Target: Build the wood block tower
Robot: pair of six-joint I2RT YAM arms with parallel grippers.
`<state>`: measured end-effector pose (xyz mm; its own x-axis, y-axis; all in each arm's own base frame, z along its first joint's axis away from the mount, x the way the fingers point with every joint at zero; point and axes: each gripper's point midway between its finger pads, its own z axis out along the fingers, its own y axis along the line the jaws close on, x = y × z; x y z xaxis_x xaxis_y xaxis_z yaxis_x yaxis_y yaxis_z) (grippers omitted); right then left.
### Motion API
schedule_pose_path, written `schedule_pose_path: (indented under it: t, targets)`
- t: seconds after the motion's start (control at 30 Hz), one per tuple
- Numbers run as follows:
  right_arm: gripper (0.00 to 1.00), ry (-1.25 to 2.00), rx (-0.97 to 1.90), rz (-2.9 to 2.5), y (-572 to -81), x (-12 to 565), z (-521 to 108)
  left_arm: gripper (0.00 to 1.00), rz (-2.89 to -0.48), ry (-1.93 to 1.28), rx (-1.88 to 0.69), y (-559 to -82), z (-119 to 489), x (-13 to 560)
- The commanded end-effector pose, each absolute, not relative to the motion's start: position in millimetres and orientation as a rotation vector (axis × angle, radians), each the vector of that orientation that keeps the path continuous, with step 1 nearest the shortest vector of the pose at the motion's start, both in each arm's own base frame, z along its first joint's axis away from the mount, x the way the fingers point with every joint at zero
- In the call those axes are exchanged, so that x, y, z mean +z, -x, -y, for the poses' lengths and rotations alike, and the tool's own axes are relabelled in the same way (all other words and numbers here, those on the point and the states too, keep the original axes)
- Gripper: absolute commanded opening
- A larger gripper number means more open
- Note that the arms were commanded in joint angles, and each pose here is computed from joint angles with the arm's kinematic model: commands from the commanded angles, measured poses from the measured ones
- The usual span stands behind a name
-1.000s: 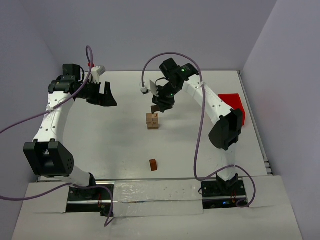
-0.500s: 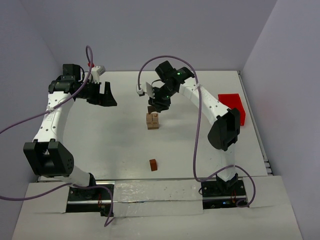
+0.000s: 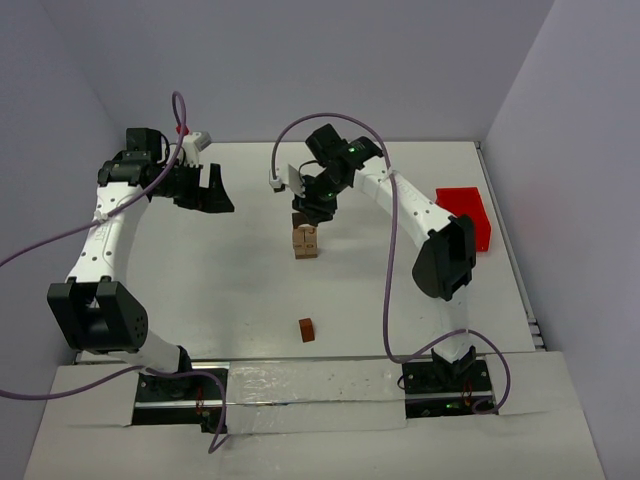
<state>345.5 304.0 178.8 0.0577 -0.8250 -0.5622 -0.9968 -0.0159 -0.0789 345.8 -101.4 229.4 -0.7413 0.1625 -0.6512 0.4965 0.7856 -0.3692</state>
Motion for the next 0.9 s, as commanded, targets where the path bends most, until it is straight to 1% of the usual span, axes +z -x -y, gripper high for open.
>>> schedule_pose_path:
  t: [0.0, 0.57, 0.87]
  targets:
    - [0.03, 1.875, 0.512, -1.805, -349, 174, -315, 0.99, -2.302, -0.503, -0.723, -354, 104, 245]
    - [0.08, 1.861, 0.525, -1.847, -347, 160, -316, 0.99, -2.307, -0.511, -0.727, -353, 104, 243]
    - [0.12, 1.852, 0.525, -1.858, -350, 154, -317, 0.99, -2.306, -0.513, -0.733, -355, 105, 243]
